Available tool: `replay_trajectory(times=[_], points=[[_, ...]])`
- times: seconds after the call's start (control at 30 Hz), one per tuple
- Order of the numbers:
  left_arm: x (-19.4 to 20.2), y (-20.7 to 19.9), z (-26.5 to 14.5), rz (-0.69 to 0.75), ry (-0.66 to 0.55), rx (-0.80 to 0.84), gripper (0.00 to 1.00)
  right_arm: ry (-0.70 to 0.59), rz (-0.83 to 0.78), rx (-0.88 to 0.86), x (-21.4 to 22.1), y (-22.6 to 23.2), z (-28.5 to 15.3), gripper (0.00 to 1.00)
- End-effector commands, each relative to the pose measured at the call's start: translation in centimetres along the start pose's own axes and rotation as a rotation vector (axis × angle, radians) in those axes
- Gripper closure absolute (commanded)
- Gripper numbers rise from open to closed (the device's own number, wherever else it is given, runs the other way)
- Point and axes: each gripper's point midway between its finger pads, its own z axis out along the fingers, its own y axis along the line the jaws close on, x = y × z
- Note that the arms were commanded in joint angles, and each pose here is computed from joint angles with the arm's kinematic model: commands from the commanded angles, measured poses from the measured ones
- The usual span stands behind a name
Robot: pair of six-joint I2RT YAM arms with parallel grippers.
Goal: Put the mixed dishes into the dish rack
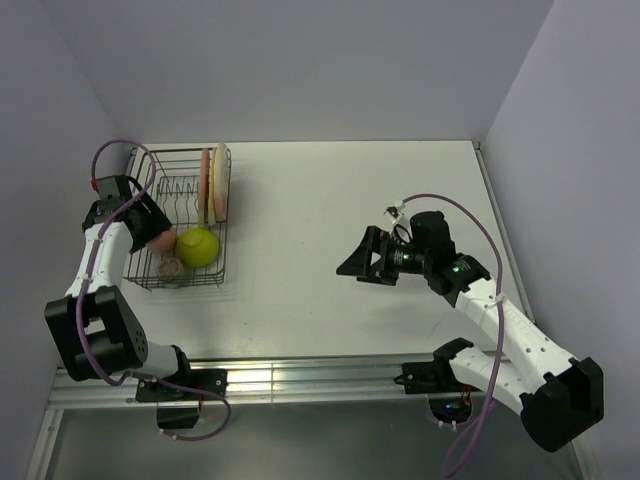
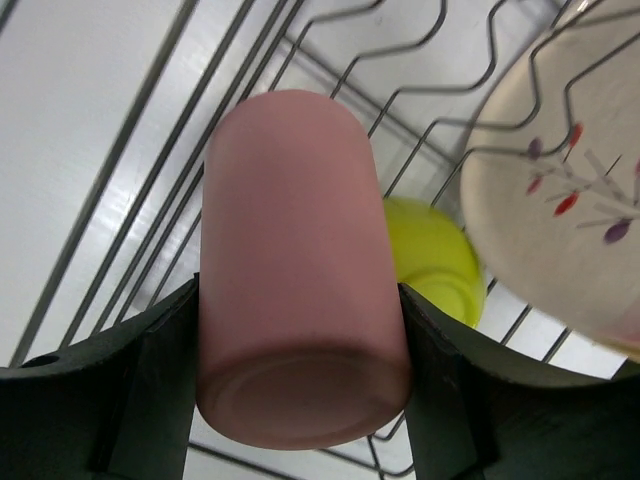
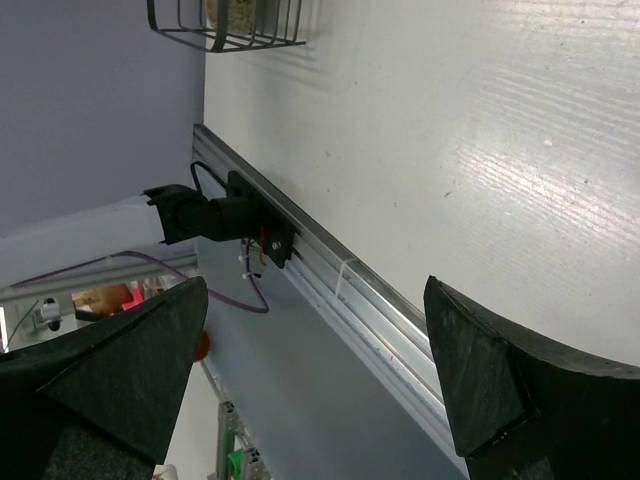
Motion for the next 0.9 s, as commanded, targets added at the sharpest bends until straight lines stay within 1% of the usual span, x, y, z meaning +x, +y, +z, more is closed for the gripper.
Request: replay_trajectory(times=[0.0, 0.07, 0.1, 0.13, 0.2, 0.23, 0.27, 0.4, 0.6, 0.7, 0.73, 0.8, 0.83, 0.87], points=[[-1.9, -0.1, 1.2, -0.004, -0.029, 0.002, 1.0, -0.025, -0.045, -0.025, -0.7, 0.2, 0.1, 0.04], [-1.6, -0.1, 1.6, -0.011, -0.016, 0.006, 0.99, -0.024, -0.045, -0.022, -0.6, 0.1, 0.0, 0.04], [-1.7, -0.3, 1.8, -0.013, -0.015, 0.014, 0.94, -0.022, -0.046, -0.019, -0.5, -0.1, 0.0, 0.04], [-1.6, -0.3, 2.0, -0.017, -0.01, 0.013, 0.71, -0.027, -0.046, -0.017, -0.5, -0.1, 0.0, 0.04], [-1.8, -0.4, 1.9, -0.021, -0.014, 0.014, 0.44, -0.028, -0.044, -0.01, -0.5, -0.3, -0.1, 0.04], [-2.0, -0.4, 1.7, -0.022, -0.02, 0.014, 0.1, -0.028, -0.044, -0.013, -0.4, -0.2, -0.1, 0.04], [-2.1, -0.4, 1.6, -0.024, -0.027, 0.013, 0.01, -0.028, -0.045, -0.012, -0.4, -0.3, -0.1, 0.04], [-3.0, 0.2, 0.5, -0.026, -0.071, -0.016, 0.01, -0.03, -0.04, -0.012, -0.3, -0.3, -0.2, 0.04], [-4.5, 0.0, -3.4, -0.055, -0.164, 0.002, 0.01, -0.03, -0.033, 0.0, 0.1, -0.8, -0.3, 0.04], [-5.4, -1.2, -6.3, -0.076, -0.224, 0.076, 0.01, -0.033, -0.034, 0.024, 0.2, -1.3, -0.3, 0.04], [-5.9, -1.6, -8.0, -0.091, -0.264, 0.106, 0.01, -0.038, -0.034, 0.035, 0.2, -1.7, -0.3, 0.04], [-6.3, -2.6, -10.1, -0.101, -0.298, 0.17, 0.01, -0.038, -0.036, 0.069, 0.4, -2.5, -0.3, 0.02], [-6.6, -3.2, -12.2, -0.116, -0.343, 0.223, 0.01, -0.042, -0.034, 0.087, 0.5, -3.1, -0.2, 0.02], [-6.5, -4.3, -13.7, -0.115, -0.357, 0.295, 0.01, -0.049, -0.033, 0.1, 0.6, -3.4, -0.2, 0.02]])
